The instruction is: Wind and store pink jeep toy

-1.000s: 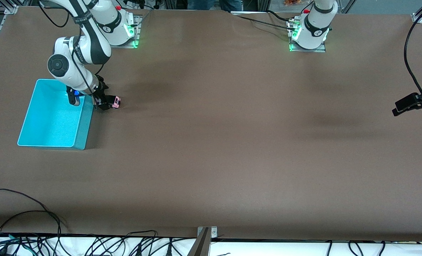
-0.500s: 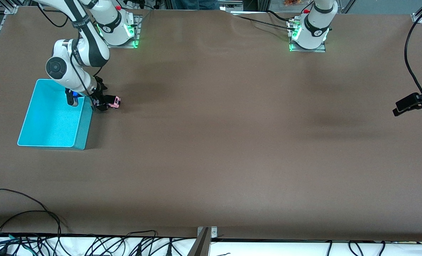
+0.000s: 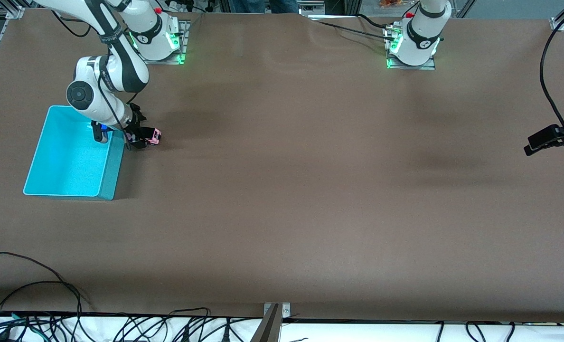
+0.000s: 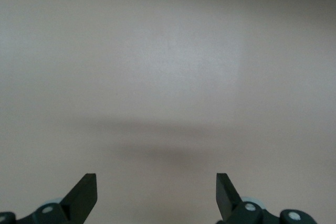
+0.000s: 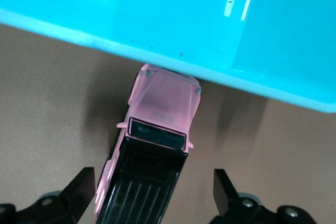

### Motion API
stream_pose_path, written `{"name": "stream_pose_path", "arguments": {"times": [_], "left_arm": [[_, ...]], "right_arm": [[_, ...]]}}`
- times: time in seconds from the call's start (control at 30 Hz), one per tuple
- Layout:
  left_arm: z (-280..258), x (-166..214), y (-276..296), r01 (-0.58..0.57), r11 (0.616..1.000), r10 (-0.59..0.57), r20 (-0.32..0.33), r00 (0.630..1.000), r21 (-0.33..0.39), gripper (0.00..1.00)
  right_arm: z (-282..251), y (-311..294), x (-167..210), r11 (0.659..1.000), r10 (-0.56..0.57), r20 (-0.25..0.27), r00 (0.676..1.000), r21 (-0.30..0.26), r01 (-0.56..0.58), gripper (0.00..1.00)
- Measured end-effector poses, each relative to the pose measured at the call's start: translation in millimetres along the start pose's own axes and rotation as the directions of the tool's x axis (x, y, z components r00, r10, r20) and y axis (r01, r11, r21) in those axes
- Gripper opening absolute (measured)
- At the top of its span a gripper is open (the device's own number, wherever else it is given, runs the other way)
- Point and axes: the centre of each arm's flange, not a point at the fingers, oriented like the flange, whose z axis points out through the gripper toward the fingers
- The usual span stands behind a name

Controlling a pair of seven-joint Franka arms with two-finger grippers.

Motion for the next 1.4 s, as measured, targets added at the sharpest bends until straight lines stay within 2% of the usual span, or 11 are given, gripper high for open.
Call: {"name": "stream_pose_path", "arguments": {"times": [0.07,0.1,0.17,0.33,0.67,0.8,1.0,1.17,1.27,1.4], "left_arm": [[1.3,0.5,0.8,-0.002,1.000,0.002,0.002,1.000,0.000,1.00],[2.1,0.8,1.2,-0.002,1.000,0.002,0.003,1.000,-0.001,1.00],[3.7,1.4,2.4,-0.005,1.000,0.005,0.006,1.000,-0.001,1.00],[5.0,1.8,4.5,-0.009,1.000,0.009,0.008,1.000,-0.002,1.00],[4.8,2.0,6.7,-0.013,1.000,0.013,0.006,1.000,-0.003,1.00],[4.1,2.8,8.1,-0.013,1.000,0.013,-0.002,1.000,-0.009,1.00],[3.1,3.9,12.3,-0.007,0.999,0.007,-0.011,1.000,-0.052,1.00],[2.5,4.6,13.9,-0.011,0.998,0.010,-0.018,1.000,-0.055,1.00],[2.2,5.0,15.3,-0.013,0.998,0.012,-0.022,1.000,-0.055,1.00],[2.1,5.1,16.6,-0.016,0.998,0.014,-0.023,1.000,-0.055,1.00]], "right_arm": [[-0.5,-0.4,0.1,1.000,0.001,-0.001,1.000,0.003,-0.001,0.90],[-1.0,-0.9,0.2,1.000,0.002,-0.001,1.000,0.006,-0.002,0.79],[-3.2,-2.6,0.7,1.000,0.011,-0.003,1.000,0.015,-0.011,0.68],[-11.5,-8.5,2.0,0.997,0.072,-0.005,0.997,0.037,-0.072,0.52],[-26.7,-17.0,3.6,0.993,0.096,-0.008,0.995,0.077,-0.095,0.50],[-46.1,-25.6,4.0,0.990,0.089,-0.014,0.996,0.115,-0.087,0.50],[-79.9,-42.5,4.4,0.988,0.069,-0.021,0.997,0.142,-0.066,0.50],[-104.0,-55.3,6.1,0.985,0.049,-0.027,0.998,0.167,-0.044,0.50],[-112.0,-59.8,6.2,0.985,0.011,-0.034,0.999,0.170,-0.005,0.50],[-115.5,-61.4,2.4,0.985,-0.094,-0.046,0.995,0.143,0.100,0.50]]}}
